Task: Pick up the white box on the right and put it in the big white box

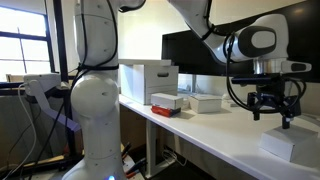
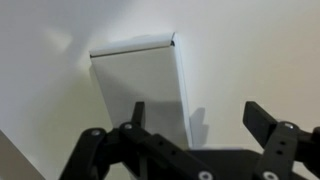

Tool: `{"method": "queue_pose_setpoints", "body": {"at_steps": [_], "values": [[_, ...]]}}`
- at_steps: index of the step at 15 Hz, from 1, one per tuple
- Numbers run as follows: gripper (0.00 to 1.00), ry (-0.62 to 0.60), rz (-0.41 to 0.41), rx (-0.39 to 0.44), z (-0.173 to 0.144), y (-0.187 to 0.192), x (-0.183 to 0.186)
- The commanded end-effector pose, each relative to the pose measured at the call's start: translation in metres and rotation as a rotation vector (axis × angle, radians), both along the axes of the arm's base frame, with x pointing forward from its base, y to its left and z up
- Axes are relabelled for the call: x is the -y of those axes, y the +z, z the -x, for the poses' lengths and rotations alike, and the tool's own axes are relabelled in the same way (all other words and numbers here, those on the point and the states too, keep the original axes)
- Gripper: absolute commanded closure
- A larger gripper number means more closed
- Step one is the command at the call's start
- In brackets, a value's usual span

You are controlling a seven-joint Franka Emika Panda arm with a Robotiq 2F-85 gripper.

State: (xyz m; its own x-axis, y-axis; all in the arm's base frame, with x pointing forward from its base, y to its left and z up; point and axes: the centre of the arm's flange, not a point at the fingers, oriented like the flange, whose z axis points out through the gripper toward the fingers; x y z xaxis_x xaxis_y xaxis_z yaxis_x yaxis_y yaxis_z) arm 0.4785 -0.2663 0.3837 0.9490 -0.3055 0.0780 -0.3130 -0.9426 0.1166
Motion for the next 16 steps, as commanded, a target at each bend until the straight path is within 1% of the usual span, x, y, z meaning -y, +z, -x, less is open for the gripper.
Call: {"method": "queue_pose_setpoints", "body": {"at_steps": [1,6,9,10,11,12,13,16], "values": [[0.0,-0.013,0.005,0.014,-0.015,0.002,0.022],[0.0,-0.088,0.024,0.005,-0.005,0.002,0.078],[0.0,-0.105,0.005,-0.031,0.015,-0.005,0.111],[0.0,-0.1,-0.008,-0.048,0.021,-0.009,0.117],[0.0,-0.093,-0.025,-0.069,0.018,-0.015,0.108],[0.0,-0.088,-0.039,-0.082,0.021,-0.018,0.108],[0.0,-0.085,-0.054,-0.093,0.027,-0.019,0.111],[0.0,-0.07,-0.084,-0.107,0.028,-0.021,0.108]]}}
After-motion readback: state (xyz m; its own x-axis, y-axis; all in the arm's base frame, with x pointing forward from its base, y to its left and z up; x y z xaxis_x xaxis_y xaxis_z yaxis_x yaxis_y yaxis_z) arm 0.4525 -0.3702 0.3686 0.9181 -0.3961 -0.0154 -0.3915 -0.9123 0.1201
